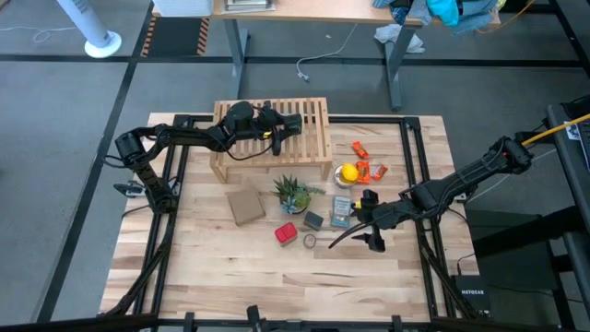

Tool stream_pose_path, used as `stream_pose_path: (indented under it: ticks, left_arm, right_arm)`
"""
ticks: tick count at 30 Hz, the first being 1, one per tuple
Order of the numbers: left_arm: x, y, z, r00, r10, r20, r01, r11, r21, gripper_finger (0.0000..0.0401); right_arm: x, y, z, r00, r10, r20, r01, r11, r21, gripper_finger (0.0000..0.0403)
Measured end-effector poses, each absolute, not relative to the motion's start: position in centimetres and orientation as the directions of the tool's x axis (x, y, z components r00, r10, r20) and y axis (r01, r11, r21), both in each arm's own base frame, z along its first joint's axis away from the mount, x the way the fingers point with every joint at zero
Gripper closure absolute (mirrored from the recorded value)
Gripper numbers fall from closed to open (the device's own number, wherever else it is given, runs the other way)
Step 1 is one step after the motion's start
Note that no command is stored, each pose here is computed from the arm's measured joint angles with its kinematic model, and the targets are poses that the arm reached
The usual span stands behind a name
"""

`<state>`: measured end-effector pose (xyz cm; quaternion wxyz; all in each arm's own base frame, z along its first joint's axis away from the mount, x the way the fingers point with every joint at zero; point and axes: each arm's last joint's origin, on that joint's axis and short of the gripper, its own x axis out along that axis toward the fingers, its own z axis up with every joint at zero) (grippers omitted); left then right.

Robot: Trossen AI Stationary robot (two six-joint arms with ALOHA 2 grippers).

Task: Shelf spices
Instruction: Remove the green seasoning can from the shelf

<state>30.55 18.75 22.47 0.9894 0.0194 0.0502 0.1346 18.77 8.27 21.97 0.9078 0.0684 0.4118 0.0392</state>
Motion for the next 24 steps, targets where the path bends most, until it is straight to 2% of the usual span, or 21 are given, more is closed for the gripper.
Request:
stream_pose_path:
  ticks: [4,9,16,20,24]
  left_arm:
    - [30.5,18.8,22.5,0.959,0.269,-0.094,-0.265,0.963,0.052,0.0292]
    - [30.5,18.7,22.6,0.959,0.269,-0.092,-0.265,0.963,0.051,0.0294]
    - [29.5,17.9,24.9,0.962,0.263,-0.072,-0.259,0.964,0.064,0.0294]
    - [28.2,16.2,26.4,0.957,0.236,-0.167,-0.224,0.971,0.088,0.0294]
    - [26.7,13.4,27.8,0.945,0.168,-0.281,-0.146,0.984,0.097,0.0294]
  right_arm:
    - [19.4,8.4,22.6,0.728,0.12,-0.675,0.029,0.978,0.205,0.0056]
    - [20.0,8.7,23.4,0.793,0.133,-0.595,0.018,0.97,0.242,0.0056]
    - [20.1,8.7,23.6,0.807,0.14,-0.574,0.012,0.967,0.253,0.0056]
    - [20.2,8.8,23.7,0.814,0.136,-0.565,0.003,0.971,0.238,0.0056]
    - [20.3,8.5,23.8,0.84,0.042,-0.541,0.019,0.994,0.106,0.0056]
